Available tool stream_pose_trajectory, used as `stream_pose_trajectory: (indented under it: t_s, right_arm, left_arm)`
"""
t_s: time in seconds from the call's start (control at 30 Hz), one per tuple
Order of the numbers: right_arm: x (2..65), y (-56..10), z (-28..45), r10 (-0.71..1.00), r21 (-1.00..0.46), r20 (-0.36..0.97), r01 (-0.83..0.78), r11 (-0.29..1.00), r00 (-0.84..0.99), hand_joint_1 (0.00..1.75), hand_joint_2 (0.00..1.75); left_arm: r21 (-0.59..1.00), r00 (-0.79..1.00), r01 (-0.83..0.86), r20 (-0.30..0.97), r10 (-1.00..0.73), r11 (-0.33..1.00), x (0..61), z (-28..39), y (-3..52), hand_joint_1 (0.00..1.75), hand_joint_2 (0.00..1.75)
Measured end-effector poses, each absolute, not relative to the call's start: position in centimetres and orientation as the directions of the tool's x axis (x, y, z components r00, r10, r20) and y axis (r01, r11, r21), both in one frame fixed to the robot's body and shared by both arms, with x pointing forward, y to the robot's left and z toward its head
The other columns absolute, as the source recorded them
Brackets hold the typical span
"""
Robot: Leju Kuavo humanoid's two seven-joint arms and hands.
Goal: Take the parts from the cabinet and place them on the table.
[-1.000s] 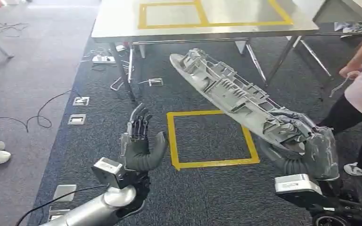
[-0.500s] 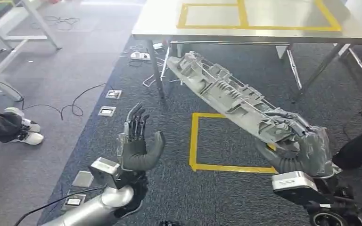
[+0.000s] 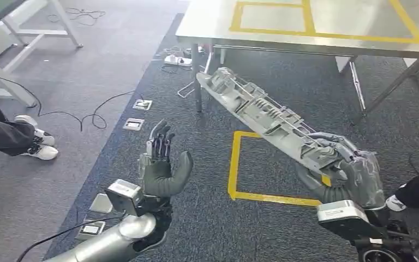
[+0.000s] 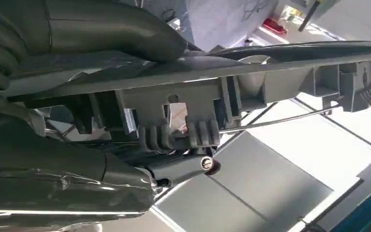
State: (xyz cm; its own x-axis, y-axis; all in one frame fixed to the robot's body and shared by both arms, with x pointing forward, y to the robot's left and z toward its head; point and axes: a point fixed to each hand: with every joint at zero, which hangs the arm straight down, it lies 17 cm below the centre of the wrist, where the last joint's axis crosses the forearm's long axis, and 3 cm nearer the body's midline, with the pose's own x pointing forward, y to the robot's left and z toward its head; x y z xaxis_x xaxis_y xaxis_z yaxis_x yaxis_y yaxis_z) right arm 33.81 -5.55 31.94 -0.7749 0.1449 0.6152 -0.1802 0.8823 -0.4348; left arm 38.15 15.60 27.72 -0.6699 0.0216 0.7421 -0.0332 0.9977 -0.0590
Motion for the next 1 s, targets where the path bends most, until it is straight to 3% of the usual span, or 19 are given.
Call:
stream_pose_trajectory:
  t_s: [1.0]
  right_arm:
    - [33.8,-5.58,31.16,0.159,-0.434,0.64,-0.182,0.883,-0.751,1.75,1.75]
  left_arm:
    - [-0.057,-0.654,-0.006,0.755,0.039,0.998,38.25,27.52,15.08,0.0,1.75]
